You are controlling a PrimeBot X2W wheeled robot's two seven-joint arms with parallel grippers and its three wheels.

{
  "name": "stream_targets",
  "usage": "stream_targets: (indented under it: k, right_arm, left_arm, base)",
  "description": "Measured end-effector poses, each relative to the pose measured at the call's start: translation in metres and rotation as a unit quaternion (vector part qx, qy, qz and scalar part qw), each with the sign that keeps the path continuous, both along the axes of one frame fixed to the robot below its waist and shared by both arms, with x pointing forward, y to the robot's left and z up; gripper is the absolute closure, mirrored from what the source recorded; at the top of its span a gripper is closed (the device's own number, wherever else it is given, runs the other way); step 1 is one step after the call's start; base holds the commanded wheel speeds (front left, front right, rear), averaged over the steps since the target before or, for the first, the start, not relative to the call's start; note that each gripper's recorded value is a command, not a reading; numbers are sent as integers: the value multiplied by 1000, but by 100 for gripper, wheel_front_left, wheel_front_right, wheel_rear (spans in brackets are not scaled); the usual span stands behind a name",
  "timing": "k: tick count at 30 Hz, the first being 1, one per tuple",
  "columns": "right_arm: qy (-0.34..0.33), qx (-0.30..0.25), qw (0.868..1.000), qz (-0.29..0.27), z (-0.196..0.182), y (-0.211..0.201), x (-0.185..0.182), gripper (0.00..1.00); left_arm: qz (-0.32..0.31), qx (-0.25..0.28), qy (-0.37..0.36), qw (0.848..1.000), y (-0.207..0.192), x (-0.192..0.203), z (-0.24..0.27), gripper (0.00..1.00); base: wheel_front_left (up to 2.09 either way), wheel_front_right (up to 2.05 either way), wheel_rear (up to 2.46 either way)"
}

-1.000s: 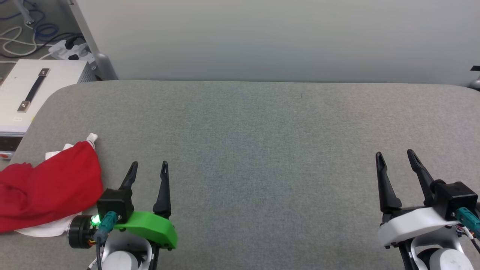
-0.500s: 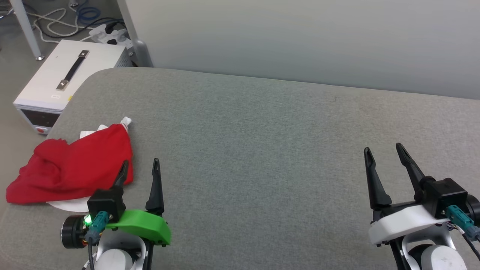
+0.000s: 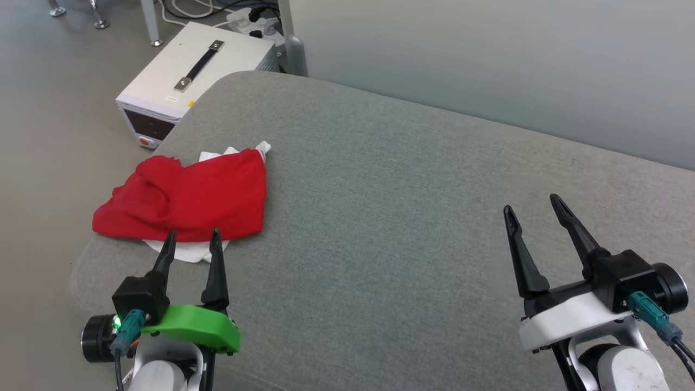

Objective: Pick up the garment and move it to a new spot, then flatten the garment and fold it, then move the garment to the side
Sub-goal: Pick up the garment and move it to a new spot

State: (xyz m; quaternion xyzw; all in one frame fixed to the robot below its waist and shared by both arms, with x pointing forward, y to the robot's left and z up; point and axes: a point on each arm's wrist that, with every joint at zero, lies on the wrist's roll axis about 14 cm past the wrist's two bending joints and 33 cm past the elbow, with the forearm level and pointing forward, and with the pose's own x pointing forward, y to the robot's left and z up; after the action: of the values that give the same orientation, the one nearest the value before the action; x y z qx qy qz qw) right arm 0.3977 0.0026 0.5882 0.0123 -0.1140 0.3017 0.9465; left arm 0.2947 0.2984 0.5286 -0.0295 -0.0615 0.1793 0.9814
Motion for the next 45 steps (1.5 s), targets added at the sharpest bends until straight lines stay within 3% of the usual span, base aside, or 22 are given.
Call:
stream_targets:
  k: [29,38,45]
  right_arm:
    - [11,30,991,129,1,86,-9,0]
    - [19,33,990,135,-2,90,-6,0]
    - [20,29,991,128,-2,85,11,0]
  left_arm:
    - [109,-6,-23,994,50,-63,6,0]
    - [114,-5,-25,993,55,-59,9,0]
    - [109,-12,-51,993,71,-26,28,0]
  base:
    - [0,0,0]
    - [0,0,0]
    - [0,0,0]
